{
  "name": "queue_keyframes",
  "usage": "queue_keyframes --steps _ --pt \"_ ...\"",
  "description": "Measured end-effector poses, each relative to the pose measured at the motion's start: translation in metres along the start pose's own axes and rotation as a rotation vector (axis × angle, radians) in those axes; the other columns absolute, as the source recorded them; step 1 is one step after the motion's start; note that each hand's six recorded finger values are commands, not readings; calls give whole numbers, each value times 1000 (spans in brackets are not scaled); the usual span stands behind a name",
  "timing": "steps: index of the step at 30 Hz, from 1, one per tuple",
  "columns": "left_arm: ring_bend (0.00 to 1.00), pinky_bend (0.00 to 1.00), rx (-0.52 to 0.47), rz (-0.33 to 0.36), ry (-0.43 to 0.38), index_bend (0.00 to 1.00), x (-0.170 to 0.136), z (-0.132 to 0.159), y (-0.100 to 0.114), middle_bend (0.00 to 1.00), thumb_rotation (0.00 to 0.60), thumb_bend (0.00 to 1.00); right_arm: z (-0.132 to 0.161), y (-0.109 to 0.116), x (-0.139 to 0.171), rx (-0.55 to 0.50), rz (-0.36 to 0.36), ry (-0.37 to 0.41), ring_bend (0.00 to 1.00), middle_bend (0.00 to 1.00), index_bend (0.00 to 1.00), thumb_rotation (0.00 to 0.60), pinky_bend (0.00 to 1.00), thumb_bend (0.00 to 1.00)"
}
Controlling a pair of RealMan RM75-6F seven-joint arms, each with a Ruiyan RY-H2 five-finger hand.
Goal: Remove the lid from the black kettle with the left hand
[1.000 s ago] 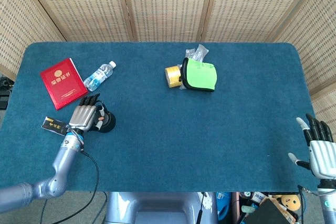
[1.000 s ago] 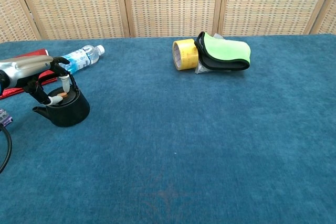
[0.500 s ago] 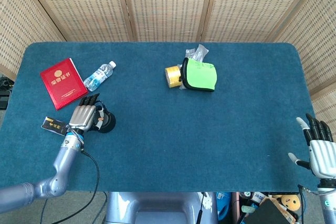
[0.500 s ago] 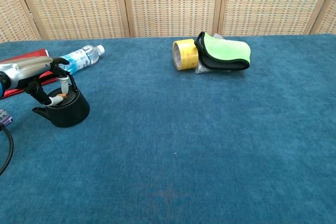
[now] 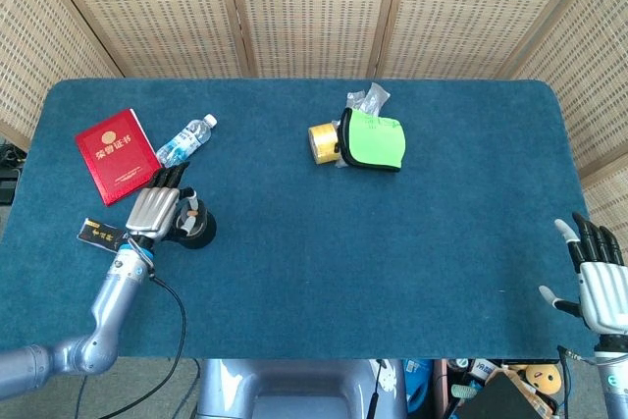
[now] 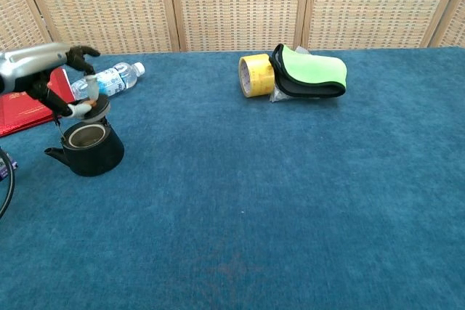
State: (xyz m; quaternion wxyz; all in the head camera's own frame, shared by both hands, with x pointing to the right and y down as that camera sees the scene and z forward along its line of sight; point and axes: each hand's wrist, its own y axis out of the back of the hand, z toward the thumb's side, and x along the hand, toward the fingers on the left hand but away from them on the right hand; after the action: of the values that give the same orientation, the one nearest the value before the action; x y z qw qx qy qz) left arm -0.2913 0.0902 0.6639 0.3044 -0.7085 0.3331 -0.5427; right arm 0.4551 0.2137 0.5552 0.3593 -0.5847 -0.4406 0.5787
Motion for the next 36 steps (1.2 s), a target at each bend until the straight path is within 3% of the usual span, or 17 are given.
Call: queue_keyframes --steps 4,8,22,24,26,28,32,36 --pt "0 0 -8 20 -87 645 -1 20 6 0 600 401 1 -2 0 4 6 3 0 0 0 600 0 0" --pt "0 0 -7 -14 -139 645 6 39 -6 0 600 402 2 -2 0 5 8 4 0 0 0 600 0 0" --pt "0 0 111 -126 -135 632 28 61 -63 0 600 401 -6 -1 -3 -15 14 -18 0 0 0 600 0 0" --pt "0 0 124 -139 -131 507 28 61 -67 0 600 401 -6 -1 -3 -17 14 -19 0 0 0 600 0 0" --pt "0 0 132 -147 -127 205 29 61 -68 0 600 401 -7 -1 -4 -18 13 -21 0 0 0 600 0 0" --pt "0 0 134 -149 -125 33 28 60 -68 0 600 373 -7 -1 -4 -19 12 -24 0 0 0 600 0 0" --pt "0 0 133 -138 -125 0 26 61 -62 0 600 262 -6 -1 -3 -17 12 -27 0 0 0 600 0 0" --pt "0 0 118 -116 -129 0 22 62 -52 0 600 240 -5 -2 -3 -17 15 -25 0 0 0 600 0 0"
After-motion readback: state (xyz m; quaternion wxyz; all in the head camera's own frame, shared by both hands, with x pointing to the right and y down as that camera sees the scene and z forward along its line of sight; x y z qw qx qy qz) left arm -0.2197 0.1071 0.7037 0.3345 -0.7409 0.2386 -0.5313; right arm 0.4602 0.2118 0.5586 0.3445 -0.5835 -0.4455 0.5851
